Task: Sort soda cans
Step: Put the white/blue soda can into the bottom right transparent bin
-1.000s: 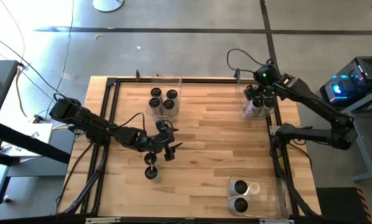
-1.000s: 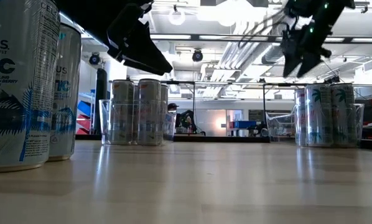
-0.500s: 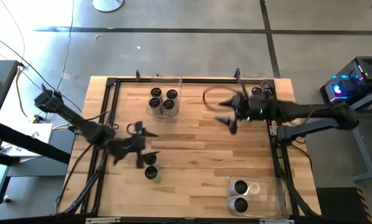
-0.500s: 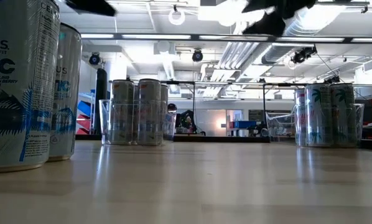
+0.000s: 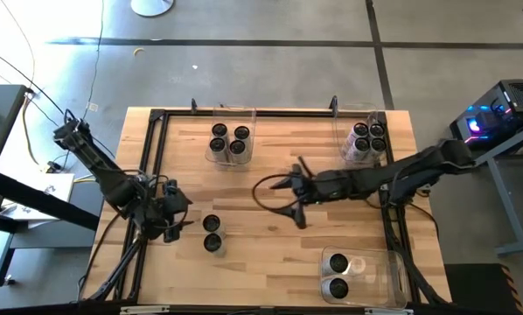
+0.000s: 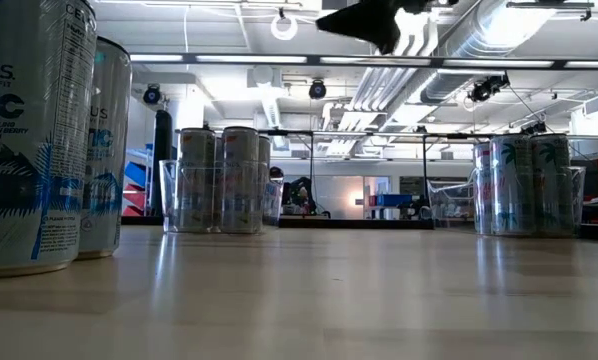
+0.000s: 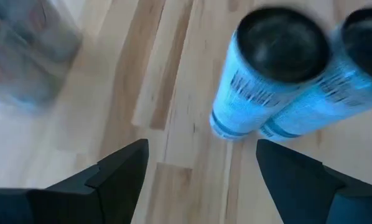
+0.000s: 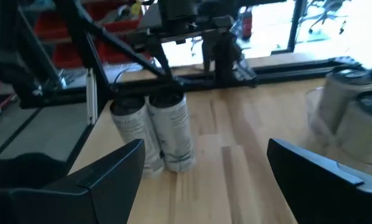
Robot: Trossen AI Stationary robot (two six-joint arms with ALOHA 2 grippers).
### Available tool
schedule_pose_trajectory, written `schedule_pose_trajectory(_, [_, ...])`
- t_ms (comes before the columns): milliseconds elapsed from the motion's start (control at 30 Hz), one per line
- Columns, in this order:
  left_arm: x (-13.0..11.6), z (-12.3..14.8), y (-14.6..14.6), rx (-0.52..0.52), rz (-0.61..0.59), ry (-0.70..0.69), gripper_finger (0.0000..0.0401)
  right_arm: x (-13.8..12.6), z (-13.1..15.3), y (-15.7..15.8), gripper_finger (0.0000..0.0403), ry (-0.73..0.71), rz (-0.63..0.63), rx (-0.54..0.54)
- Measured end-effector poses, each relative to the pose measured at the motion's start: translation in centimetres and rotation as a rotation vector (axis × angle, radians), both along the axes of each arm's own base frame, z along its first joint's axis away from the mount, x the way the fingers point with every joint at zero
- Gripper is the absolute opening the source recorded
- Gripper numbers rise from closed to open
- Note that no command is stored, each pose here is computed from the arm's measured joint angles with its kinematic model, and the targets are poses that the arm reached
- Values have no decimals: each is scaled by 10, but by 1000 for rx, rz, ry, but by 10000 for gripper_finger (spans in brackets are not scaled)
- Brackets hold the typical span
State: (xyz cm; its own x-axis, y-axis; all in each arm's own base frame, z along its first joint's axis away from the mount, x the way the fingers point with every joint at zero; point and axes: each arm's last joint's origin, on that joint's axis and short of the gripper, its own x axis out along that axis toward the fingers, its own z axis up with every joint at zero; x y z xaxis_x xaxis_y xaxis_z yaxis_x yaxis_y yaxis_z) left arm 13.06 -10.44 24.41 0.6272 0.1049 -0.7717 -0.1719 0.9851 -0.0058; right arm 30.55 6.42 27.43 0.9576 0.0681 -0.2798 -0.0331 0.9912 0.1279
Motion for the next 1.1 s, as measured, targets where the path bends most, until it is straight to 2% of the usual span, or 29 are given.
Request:
schedule_pose_trajectory(133, [3, -29, -5, -51, 23, -26, 291, 23, -16, 6, 335, 58, 12, -9])
schedule_pose_trajectory(267, [6, -56, -7, -68, 55, -126, 291, 45, -31, 9, 334, 121, 23, -17])
schedule_pose_trajectory(467, [10, -86, -5, -45, 103, -278, 291, 77, -37, 13, 334, 210, 33, -25])
schedule_pose_trajectory(633, [17, -96, -1, -18, 142, -361, 291, 97, -33, 15, 334, 269, 35, -54])
schedule_pose_trajectory(833, [34, -97, 5, 35, 206, -459, 291, 116, -30, 20, 334, 252, 87, -76])
schedule_pose_trajectory(1100, [51, -96, 11, 118, 248, -533, 291, 133, -40, 25, 334, 147, 98, -77])
